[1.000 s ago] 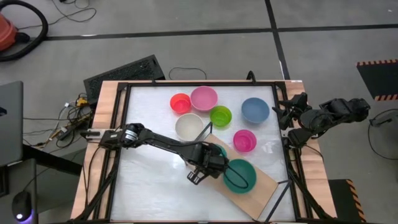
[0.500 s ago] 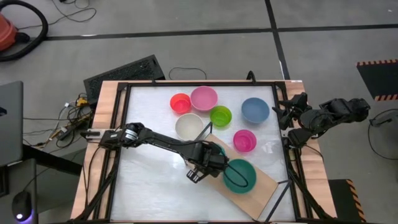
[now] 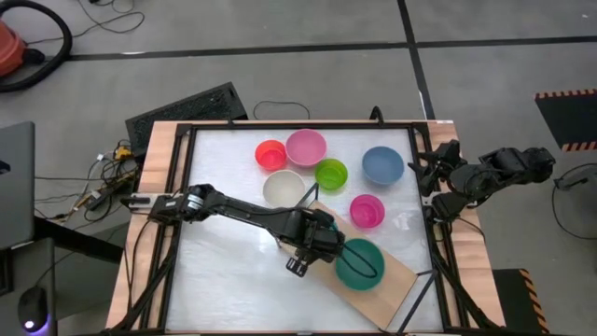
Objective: Place and stack bowls onto a shelf
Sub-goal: Stack the large pink bowl on the large green bowl on the shelf
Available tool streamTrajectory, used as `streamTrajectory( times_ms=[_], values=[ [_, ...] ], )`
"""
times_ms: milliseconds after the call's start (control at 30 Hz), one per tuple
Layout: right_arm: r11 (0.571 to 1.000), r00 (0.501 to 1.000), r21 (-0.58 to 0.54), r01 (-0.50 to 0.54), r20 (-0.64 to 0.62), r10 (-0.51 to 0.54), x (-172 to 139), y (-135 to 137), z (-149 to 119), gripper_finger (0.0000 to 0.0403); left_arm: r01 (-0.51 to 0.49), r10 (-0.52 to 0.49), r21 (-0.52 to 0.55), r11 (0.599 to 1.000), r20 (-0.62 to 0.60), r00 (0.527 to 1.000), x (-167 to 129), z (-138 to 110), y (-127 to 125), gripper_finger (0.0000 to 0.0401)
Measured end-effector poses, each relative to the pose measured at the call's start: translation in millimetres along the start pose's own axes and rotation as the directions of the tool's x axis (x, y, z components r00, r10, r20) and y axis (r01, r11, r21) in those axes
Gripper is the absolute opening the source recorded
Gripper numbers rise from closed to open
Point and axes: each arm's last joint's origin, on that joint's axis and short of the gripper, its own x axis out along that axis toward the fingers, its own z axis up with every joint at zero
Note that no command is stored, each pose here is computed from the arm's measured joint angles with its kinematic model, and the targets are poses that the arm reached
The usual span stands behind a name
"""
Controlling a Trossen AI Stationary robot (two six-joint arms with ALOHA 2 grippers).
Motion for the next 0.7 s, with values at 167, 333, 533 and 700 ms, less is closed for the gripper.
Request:
streamTrajectory(
  times_ms=[167, 333, 533, 700],
  values=[
    [1.0, 1.0, 0.001, -0.022, -0.019, 0.022, 0.0, 0.7, -0.5, 0.0221, -0.049, 0.053, -0.067, 0.997, 0.059, 0.997, -35.5, 6.5, 8.8, 0.0142],
    [0.997, 0.994, -0.057, -0.06, -0.089, 0.055, 5.1, 10.1, -1.9, 0.0221, -0.063, 0.09, -0.178, 0.982, 0.148, 0.985, -73.3, 0.7, 14.1, 0.0142],
    [0.972, 0.976, -0.231, -0.049, -0.218, -0.003, 27.7, 35.1, -13.4, 0.0221, -0.131, 0.191, -0.288, 0.949, 0.192, 0.963, -119.9, -12.7, 20.4, 0.0142],
    [0.956, 0.96, -0.293, -0.016, -0.271, -0.067, 42.2, 49.4, -14.1, 0.0221, -0.279, 0.319, -0.338, 0.899, 0.068, 0.945, -155.1, -44.0, 34.4, 0.0142]
  ],
)
